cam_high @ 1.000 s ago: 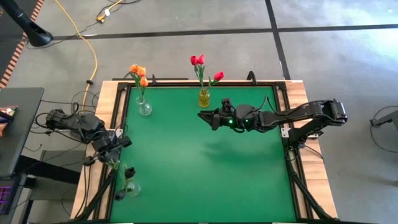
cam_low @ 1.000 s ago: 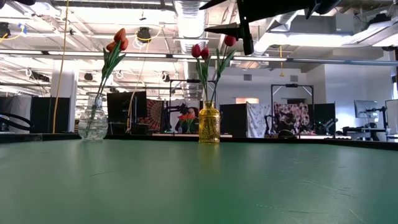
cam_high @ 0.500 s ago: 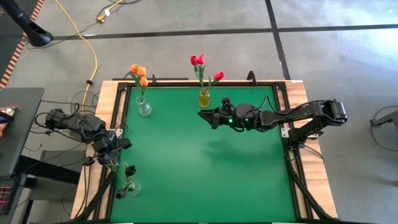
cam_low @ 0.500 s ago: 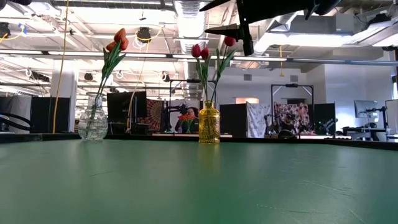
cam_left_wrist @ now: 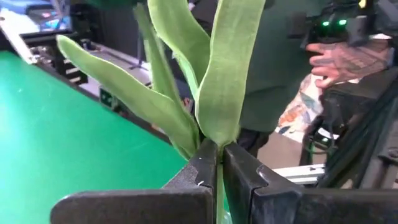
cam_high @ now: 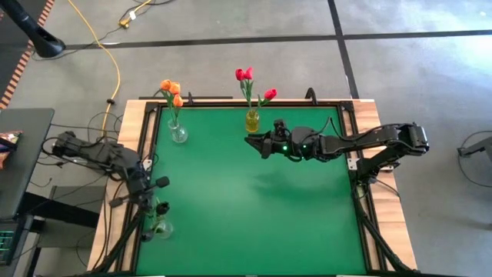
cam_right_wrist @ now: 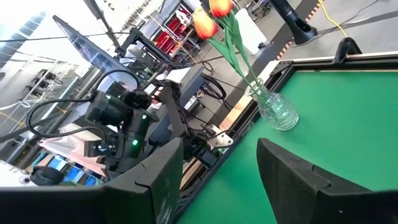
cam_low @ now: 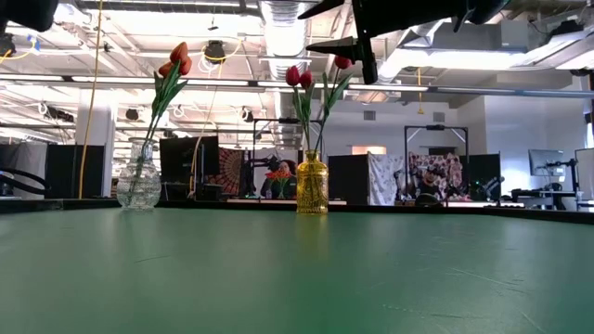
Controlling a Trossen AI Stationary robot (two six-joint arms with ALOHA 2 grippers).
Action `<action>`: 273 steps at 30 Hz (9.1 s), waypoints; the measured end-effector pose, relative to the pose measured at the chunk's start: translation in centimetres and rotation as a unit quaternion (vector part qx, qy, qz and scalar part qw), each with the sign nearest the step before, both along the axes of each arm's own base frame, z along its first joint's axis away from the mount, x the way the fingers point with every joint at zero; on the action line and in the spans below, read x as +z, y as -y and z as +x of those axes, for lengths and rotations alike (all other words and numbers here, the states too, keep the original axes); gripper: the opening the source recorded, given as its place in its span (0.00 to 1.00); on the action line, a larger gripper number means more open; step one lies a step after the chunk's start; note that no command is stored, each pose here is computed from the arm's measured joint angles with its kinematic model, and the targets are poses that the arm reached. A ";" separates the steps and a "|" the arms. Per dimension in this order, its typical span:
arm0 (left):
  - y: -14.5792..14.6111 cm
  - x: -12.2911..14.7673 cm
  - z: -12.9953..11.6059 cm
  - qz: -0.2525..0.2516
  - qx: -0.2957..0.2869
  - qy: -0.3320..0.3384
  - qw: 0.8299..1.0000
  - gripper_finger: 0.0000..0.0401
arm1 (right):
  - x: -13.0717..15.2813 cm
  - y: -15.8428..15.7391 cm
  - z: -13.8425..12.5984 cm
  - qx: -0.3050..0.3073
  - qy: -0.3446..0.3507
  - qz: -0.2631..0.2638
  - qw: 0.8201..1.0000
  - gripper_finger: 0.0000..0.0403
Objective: Sort flowers into vase by color
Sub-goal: Put the black flower into the bottom transparent vase, then return to Home Position
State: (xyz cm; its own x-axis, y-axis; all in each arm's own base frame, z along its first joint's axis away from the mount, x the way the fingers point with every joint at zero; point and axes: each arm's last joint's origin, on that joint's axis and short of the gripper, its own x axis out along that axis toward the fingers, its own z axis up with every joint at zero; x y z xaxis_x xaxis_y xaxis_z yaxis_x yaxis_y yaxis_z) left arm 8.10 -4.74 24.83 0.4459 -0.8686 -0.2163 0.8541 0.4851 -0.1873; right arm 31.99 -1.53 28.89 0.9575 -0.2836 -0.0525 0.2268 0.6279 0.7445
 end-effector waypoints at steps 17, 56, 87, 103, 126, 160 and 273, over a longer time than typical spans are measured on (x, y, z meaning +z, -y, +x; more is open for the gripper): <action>0.0 -0.2 0.3 -0.019 0.039 -0.063 0.997 0.00 | 0.0 0.0 0.0 0.002 -0.004 -0.014 1.000 0.57; -0.2 -1.4 -0.5 -0.080 0.071 -0.317 0.942 0.39 | 0.0 0.0 0.0 0.006 -0.009 -0.032 0.999 0.57; -3.3 5.6 1.9 0.038 0.553 -0.042 0.831 0.39 | 1.1 2.7 -4.1 0.069 -0.135 -0.255 0.955 0.57; -7.0 5.7 2.5 0.004 0.618 0.079 0.782 0.39 | -5.7 4.0 -11.6 -0.011 -0.063 -0.172 0.983 0.57; -7.7 -1.3 3.9 -0.156 0.606 0.147 0.766 0.39 | -10.3 4.9 -14.9 0.046 -0.075 -0.193 0.977 0.07; -7.1 -3.4 -0.4 -0.142 0.683 0.079 0.712 0.39 | -13.4 6.2 -20.4 -0.069 -0.108 -0.183 0.975 0.05; -7.3 -8.0 1.4 -0.046 0.641 0.116 0.758 0.39 | -12.1 2.6 -22.6 0.035 -0.111 -0.356 0.927 0.12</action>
